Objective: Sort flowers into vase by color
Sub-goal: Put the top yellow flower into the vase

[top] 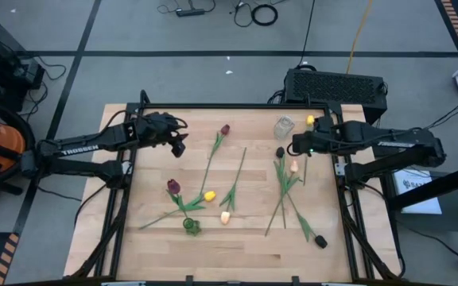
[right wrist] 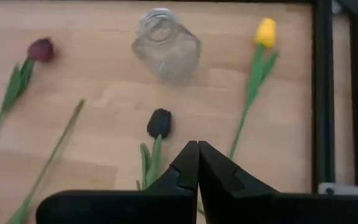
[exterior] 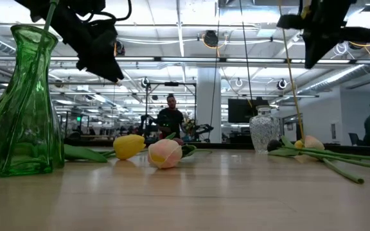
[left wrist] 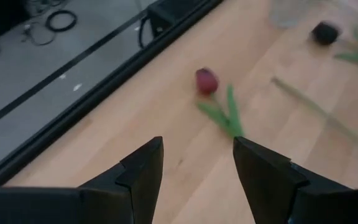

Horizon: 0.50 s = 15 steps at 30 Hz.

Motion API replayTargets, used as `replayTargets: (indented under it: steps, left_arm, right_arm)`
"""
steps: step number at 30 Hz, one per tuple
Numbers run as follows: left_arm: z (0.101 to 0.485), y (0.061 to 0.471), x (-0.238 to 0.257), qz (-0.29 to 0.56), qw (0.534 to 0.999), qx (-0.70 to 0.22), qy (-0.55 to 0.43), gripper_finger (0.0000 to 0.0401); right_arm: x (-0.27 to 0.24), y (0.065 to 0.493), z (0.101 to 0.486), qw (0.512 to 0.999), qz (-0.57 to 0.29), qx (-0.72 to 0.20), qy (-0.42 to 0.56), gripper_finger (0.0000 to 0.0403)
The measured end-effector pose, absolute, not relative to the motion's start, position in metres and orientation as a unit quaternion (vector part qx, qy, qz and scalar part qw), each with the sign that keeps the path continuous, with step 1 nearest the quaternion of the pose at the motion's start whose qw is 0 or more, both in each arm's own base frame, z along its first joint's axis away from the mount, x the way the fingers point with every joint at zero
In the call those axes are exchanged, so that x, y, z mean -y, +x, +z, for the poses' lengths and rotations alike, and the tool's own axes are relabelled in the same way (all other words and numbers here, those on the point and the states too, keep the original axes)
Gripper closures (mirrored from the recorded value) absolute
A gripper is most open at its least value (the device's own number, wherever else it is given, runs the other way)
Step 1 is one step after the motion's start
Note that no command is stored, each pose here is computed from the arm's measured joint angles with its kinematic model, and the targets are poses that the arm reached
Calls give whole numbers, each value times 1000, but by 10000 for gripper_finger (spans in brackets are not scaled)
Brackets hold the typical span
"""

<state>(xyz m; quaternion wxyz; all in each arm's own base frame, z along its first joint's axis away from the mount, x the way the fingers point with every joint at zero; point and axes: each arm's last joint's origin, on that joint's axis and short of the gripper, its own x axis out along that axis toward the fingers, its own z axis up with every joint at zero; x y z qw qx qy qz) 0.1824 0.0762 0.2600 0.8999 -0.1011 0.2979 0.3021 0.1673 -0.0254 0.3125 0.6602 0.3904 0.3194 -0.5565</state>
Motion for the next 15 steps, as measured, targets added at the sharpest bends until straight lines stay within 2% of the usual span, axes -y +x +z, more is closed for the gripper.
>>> replayTargets:
  steps: [9, 12, 15]
  left_arm:
    - [260, 184, -73, 244, 914, -300, -123, 198]
    - [260, 184, -72, 237, 915, -300, -126, 198]
    - [260, 185, -72, 236, 916, -300, -126, 198]
  right_arm:
    - [53, 165, 284, 551, -626, -315, 453, 395]
    - [67, 163, 279, 531, -631, -331, 459, 380]
    - [84, 164, 274, 532, -619, -352, 457, 359]
